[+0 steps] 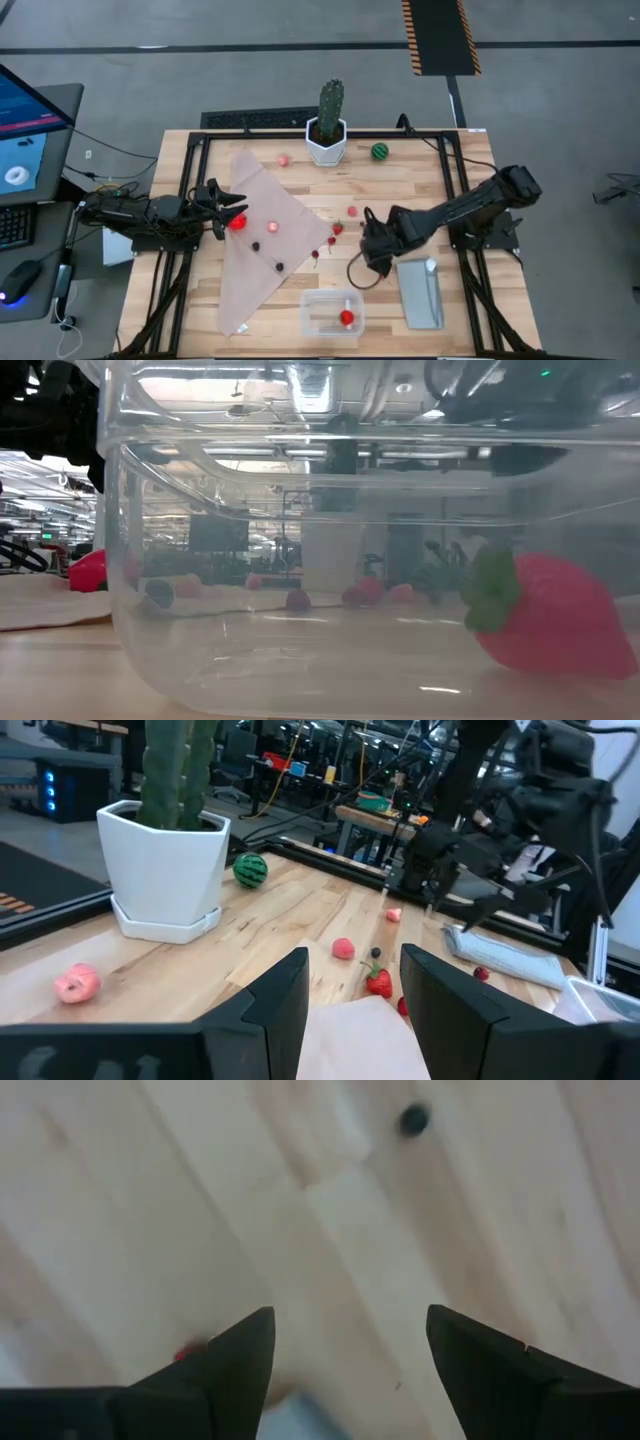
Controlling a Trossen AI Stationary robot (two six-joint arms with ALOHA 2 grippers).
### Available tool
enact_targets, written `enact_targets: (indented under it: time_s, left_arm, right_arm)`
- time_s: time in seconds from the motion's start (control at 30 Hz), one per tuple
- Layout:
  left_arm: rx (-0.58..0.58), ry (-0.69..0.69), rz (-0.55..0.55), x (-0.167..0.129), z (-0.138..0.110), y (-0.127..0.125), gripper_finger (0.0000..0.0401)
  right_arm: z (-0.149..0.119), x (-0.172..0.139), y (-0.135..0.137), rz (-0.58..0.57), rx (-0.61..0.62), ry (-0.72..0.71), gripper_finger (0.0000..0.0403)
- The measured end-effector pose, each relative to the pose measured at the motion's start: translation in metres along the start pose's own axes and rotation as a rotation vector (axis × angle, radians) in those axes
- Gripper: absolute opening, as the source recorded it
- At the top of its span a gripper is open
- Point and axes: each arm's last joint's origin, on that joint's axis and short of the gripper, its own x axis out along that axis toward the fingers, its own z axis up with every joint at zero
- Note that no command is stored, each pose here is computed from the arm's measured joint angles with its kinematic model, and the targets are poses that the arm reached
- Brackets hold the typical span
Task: Pick and placing Produce into tupperware
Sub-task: Put the bottom right red cherry into the transparent bin
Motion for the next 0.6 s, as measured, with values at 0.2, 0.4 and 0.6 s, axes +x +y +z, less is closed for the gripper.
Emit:
enact_targets:
  time_s: [0.2, 0.4, 0.6]
  left_arm:
    - [0.001, 0.002, 0.001, 0.0, 0.0, 0.0, 0.0149]
    - [0.0, -0.001, 0.006, 0.0, 0.0, 0.0, 0.0149]
    - [-0.001, -0.003, 0.006, 0.0, 0.0, 0.0, 0.0149]
  right_arm:
    - [-0.021, -0.005, 0.018, 0.01, 0.023, 0.004, 0.0286]
    - [-0.035, -0.005, 0.038, 0.055, 0.054, -0.026, 0.0286]
    - [-0.05, -0.003, 0.051, 0.056, 0.088, -0.019, 0.0286]
